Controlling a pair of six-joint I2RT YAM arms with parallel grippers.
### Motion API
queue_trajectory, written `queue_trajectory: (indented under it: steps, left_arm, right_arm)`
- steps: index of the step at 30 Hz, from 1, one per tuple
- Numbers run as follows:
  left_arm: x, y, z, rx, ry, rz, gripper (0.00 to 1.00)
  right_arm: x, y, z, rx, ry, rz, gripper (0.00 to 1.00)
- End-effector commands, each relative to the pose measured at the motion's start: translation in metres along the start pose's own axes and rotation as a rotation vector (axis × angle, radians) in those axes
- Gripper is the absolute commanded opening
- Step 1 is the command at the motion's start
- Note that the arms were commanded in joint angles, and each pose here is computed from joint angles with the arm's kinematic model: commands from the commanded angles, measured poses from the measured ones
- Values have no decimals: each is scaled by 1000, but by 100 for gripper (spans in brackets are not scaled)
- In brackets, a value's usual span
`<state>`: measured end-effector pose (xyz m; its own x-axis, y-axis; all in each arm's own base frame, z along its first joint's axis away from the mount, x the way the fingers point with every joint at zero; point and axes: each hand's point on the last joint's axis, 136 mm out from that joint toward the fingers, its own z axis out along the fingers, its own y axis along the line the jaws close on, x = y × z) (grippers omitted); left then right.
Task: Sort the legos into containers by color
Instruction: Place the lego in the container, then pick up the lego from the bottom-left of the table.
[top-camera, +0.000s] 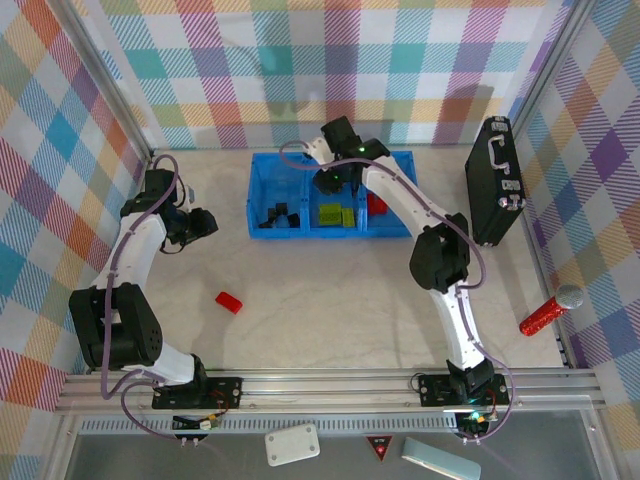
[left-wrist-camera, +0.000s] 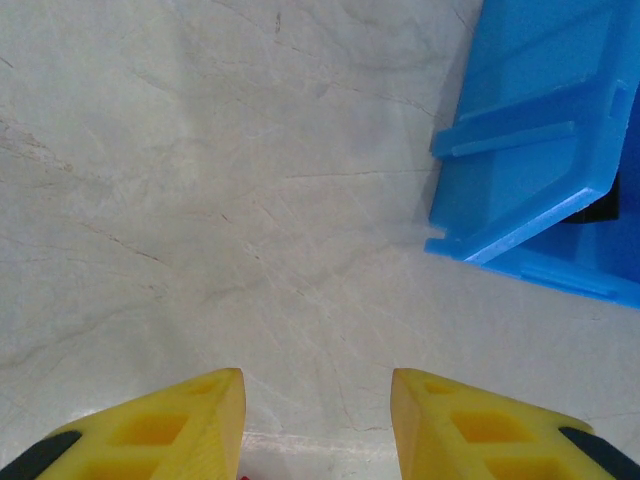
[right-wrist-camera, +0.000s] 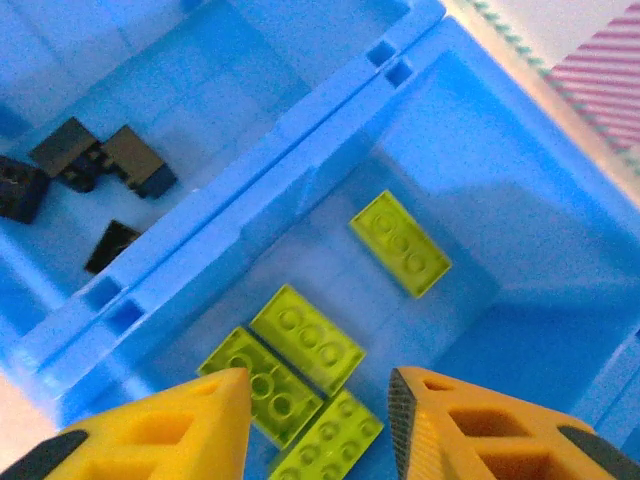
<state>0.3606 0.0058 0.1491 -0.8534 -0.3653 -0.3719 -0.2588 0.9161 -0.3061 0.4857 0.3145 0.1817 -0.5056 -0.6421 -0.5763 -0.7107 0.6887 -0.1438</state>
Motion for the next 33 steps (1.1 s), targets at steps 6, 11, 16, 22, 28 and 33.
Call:
queue_trajectory:
  steps: [6,11,16,22,28,33]
  left_arm:
    - [-1,2,4,-7,9,-7,44]
    - [8,0,11,-40,50,20,46]
    - [17,-6,11,-84,84,42,51]
    - [39,1,9,-146,136,-38,53]
    - [69,9,3,-170,159,-126,57]
    - [93,14,-2,-180,165,-186,62]
  right_arm:
    - [21,35,-64,-136,25,416,47]
    - [42,52,-86,-162,44,519,49]
    - [68,63,-100,-164,56,577,53]
    - [102,80,-106,-188,86,604,54]
    - [132,88,-106,-181,111,602,56]
    - [145,91,-107,-185,132,584,56]
